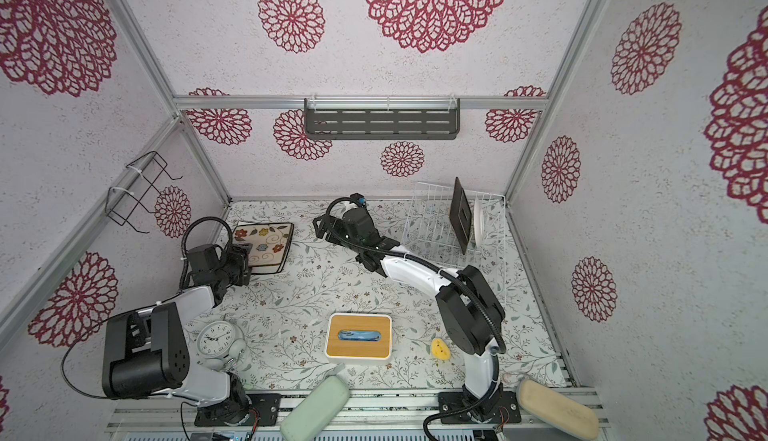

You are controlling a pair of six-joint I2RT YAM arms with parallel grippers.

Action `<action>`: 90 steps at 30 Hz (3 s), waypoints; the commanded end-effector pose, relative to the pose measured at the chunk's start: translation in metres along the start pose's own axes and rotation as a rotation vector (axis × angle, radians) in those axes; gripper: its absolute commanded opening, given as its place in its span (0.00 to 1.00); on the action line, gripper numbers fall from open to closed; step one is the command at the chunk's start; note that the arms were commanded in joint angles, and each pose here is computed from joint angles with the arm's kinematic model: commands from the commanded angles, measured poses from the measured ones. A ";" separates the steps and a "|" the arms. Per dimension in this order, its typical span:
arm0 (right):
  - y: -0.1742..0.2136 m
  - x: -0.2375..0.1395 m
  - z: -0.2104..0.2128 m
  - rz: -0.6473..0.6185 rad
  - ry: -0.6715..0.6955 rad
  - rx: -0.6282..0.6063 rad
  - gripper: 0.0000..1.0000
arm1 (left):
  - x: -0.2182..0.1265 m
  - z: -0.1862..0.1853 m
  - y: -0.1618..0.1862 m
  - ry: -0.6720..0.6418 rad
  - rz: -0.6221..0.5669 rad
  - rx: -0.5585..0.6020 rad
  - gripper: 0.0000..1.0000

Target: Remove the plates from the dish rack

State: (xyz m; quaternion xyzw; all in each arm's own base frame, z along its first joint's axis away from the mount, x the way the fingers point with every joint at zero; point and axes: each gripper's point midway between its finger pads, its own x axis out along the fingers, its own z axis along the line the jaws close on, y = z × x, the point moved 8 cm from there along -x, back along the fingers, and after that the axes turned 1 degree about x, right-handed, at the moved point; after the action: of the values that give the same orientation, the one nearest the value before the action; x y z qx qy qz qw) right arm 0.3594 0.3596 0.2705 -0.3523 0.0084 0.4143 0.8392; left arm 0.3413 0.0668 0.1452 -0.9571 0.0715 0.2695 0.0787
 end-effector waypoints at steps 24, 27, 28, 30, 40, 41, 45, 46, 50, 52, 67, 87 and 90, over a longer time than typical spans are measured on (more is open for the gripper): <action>-0.013 -0.019 0.018 -0.060 -0.053 0.005 0.93 | -0.015 -0.032 -0.017 0.087 -0.005 0.094 0.85; -0.012 -0.018 0.018 -0.054 -0.048 0.004 0.93 | -0.020 -0.031 -0.016 0.082 -0.012 0.100 0.85; -0.012 -0.018 0.018 -0.048 -0.044 0.000 0.93 | -0.022 -0.032 -0.016 0.082 -0.021 0.111 0.85; -0.010 -0.016 0.016 -0.031 -0.026 -0.007 0.93 | -0.027 -0.036 -0.017 0.059 -0.021 0.145 0.86; 0.003 0.001 0.004 0.024 -0.024 0.024 0.93 | -0.033 -0.031 -0.030 -0.094 -0.023 0.269 0.88; 0.005 0.003 0.003 0.031 -0.023 0.027 0.93 | -0.034 -0.030 -0.032 -0.121 -0.030 0.293 0.88; 0.013 0.012 -0.005 0.060 -0.022 0.051 0.92 | -0.032 -0.031 -0.037 -0.194 -0.001 0.376 0.89; 0.015 0.013 -0.007 0.062 -0.023 0.056 0.92 | -0.032 -0.032 -0.037 -0.213 0.020 0.391 0.89; 0.015 0.016 -0.013 0.065 -0.013 0.055 0.93 | -0.033 -0.048 -0.027 -0.241 0.075 0.472 0.87; 0.012 0.016 -0.017 0.061 -0.005 0.056 0.93 | -0.034 -0.063 -0.013 -0.260 0.085 0.555 0.86; -0.012 -0.015 -0.057 -0.023 0.079 0.081 0.93 | 0.024 -0.085 0.072 -0.318 0.351 0.762 0.65; -0.016 -0.020 -0.060 -0.032 0.089 0.077 0.93 | 0.092 -0.041 0.116 -0.558 0.522 0.888 0.62; -0.016 -0.020 -0.059 -0.030 0.077 0.073 0.93 | 0.089 -0.037 0.115 -0.588 0.513 0.897 0.63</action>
State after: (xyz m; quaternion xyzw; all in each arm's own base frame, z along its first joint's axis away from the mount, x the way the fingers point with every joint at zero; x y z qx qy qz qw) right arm 0.3737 0.3084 0.2104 -0.3420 0.0912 0.4053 0.8429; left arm 0.4187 -0.0642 0.1137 -0.6847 0.3865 0.4639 0.4081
